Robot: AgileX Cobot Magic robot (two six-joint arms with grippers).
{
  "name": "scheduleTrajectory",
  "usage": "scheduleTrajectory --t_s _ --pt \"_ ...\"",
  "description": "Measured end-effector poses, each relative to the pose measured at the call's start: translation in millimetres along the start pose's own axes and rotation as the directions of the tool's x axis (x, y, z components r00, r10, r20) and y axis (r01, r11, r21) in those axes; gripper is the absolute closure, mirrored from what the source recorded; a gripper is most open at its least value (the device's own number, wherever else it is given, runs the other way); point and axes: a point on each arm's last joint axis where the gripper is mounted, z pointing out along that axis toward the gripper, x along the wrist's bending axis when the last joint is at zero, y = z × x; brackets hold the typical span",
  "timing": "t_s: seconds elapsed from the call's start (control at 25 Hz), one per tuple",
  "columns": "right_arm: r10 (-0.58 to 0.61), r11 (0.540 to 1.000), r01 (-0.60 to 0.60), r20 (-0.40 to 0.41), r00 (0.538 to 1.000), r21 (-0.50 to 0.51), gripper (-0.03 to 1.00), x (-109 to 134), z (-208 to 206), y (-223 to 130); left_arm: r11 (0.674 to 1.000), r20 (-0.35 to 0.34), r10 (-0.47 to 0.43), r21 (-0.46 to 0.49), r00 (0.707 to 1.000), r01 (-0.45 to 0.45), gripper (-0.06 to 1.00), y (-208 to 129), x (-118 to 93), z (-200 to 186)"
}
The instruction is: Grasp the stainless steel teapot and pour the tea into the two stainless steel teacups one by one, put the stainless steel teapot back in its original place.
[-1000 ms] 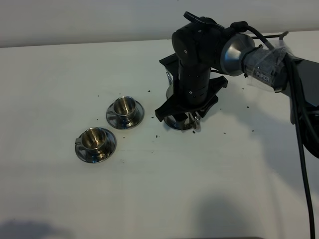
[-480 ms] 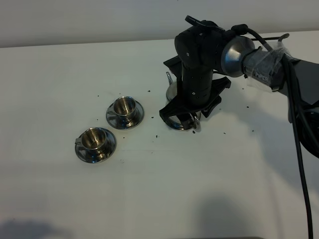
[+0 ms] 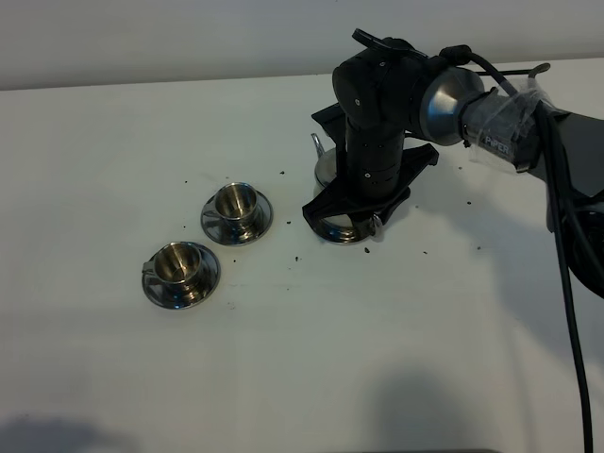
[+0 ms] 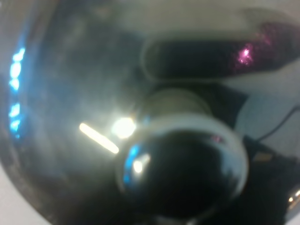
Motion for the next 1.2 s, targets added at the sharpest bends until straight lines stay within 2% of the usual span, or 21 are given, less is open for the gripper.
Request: scheduleTrajectory --t_s 0.08,0.52,0.92,1.08,1.2 --pt "0.000 1.000 0.000 -0.001 1.000 -0.002 0.78 -0.4 0.0 0.2 1.000 0.000 0.000 0.000 1.000 0.000 0.58 0.0 0.0 0.0" --pt "-0.045 0.999 0.045 0.009 0.999 -0.005 0.78 -1.3 -0.7 0.4 1.000 0.000 0.000 0.000 1.000 0.000 0.58 0.0 0.0 0.0" --pt "-0.092 0.995 0.093 0.030 0.995 -0.045 0.79 -3.9 -22.4 0.6 1.000 0.000 0.000 0.000 1.000 0.000 0.58 0.0 0.0 0.0" --pt "-0.243 0.968 0.247 0.085 0.966 -0.044 0.79 -0.1 -30.2 2.8 1.000 0.000 0.000 0.000 1.000 0.000 0.58 0.0 0.0 0.0" --pt "-0.399 0.911 0.409 0.147 0.905 -0.047 0.79 13.0 -38.4 5.5 1.000 0.000 0.000 0.000 1.000 0.000 0.58 0.0 0.0 0.0"
